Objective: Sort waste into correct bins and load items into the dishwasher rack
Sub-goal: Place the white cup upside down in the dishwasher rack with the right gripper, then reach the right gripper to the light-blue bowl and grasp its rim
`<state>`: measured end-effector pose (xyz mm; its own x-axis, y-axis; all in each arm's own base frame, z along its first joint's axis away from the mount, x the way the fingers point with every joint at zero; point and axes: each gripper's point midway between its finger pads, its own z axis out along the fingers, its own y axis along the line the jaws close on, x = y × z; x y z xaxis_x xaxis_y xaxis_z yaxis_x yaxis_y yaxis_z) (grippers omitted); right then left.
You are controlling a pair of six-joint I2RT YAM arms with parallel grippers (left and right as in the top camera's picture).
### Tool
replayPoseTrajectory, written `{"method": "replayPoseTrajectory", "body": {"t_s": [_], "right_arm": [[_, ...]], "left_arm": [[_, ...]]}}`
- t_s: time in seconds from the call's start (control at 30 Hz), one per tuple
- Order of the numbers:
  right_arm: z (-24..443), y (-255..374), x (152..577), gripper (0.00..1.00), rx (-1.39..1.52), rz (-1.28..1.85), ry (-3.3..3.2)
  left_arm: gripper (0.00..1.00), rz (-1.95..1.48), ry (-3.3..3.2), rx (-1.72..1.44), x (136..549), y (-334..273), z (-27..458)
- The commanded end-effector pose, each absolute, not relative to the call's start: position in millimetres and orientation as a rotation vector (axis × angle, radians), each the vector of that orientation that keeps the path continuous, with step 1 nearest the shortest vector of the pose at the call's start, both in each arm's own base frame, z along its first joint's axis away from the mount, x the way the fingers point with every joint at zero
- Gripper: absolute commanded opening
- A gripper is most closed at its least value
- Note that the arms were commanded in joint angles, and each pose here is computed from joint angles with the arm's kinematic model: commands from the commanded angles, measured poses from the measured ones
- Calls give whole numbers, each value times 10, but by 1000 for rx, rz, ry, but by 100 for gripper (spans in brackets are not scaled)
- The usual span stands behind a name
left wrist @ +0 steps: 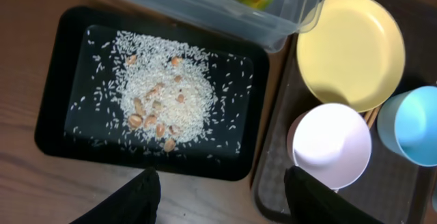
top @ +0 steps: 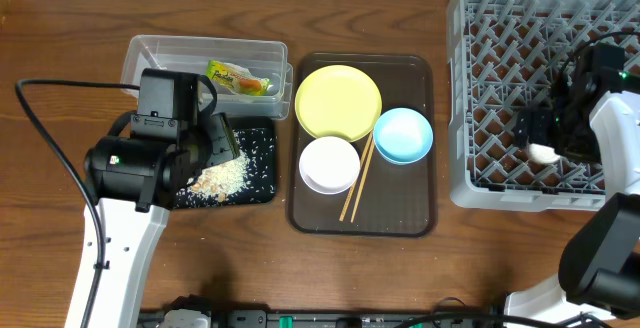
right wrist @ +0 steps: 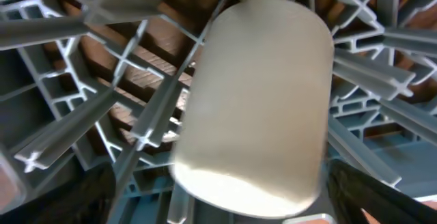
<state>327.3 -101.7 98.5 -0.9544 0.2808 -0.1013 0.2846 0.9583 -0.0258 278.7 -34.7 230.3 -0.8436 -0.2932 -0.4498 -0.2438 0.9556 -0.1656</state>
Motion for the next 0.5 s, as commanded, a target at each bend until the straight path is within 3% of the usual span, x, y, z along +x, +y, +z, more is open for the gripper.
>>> {"method": "replayPoseTrajectory", "body": {"t_s": [0.0,0.23,0.47], "right_arm": [[1518,-984,3487,92,415,-38,2843],[2589,48,3896,86,-108,270,2490],[2465,988,3894,78,-470,321,2474]], "left_arm": [[62,-33,2607,-428,2755,-188,2318],[62,162,2557,-708,2604,129,2290],[62,194,2556,-751,2552,179,2278]]}}
